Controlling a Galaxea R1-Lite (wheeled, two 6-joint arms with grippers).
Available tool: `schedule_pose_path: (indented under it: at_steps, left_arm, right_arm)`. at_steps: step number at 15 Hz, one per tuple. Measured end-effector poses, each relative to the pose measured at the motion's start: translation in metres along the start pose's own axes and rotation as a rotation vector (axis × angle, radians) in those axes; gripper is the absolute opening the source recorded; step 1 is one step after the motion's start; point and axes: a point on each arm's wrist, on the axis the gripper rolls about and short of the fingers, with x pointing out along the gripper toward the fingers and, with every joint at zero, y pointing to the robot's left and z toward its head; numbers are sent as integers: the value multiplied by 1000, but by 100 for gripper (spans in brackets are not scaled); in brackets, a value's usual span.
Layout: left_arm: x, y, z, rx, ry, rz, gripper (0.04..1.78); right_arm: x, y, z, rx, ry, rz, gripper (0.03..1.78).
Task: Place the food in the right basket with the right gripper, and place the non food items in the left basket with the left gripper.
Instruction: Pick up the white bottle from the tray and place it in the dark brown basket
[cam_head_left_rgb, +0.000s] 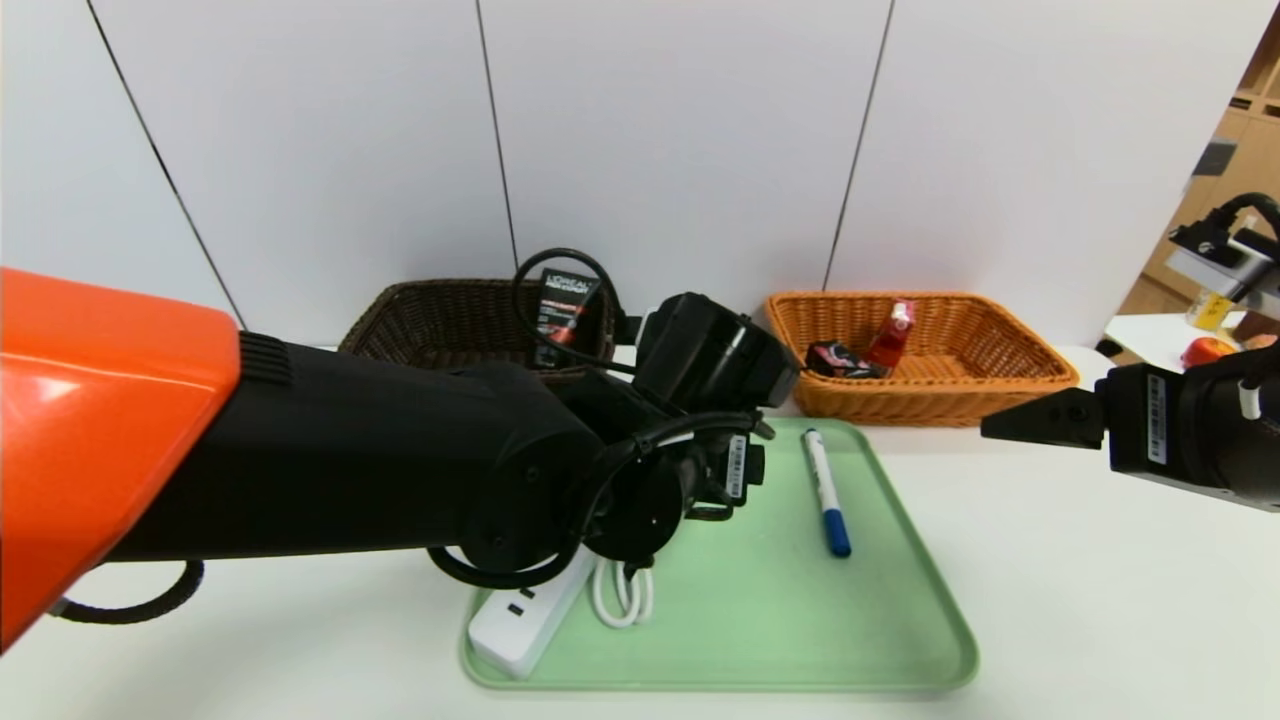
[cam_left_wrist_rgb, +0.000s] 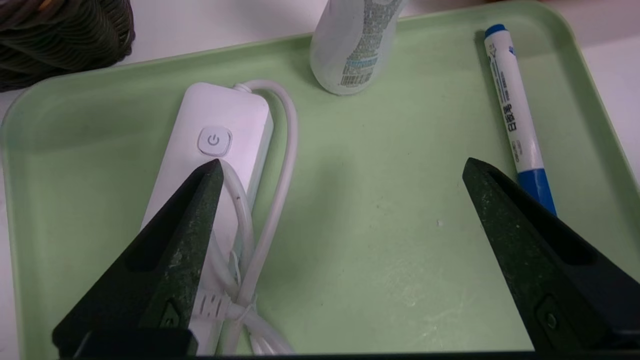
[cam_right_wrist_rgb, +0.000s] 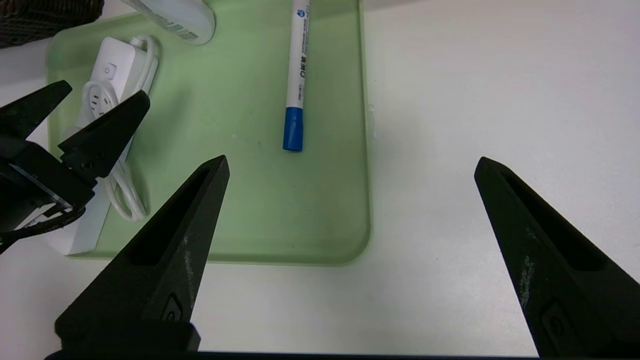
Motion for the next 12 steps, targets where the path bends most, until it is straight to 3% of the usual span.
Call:
schedule_pose_path:
  at_steps: [12]
  left_arm:
    - [40,-26,11,-37,-66,2,169]
  right_arm:
    - [2,-2,-5,-3,22,2,170]
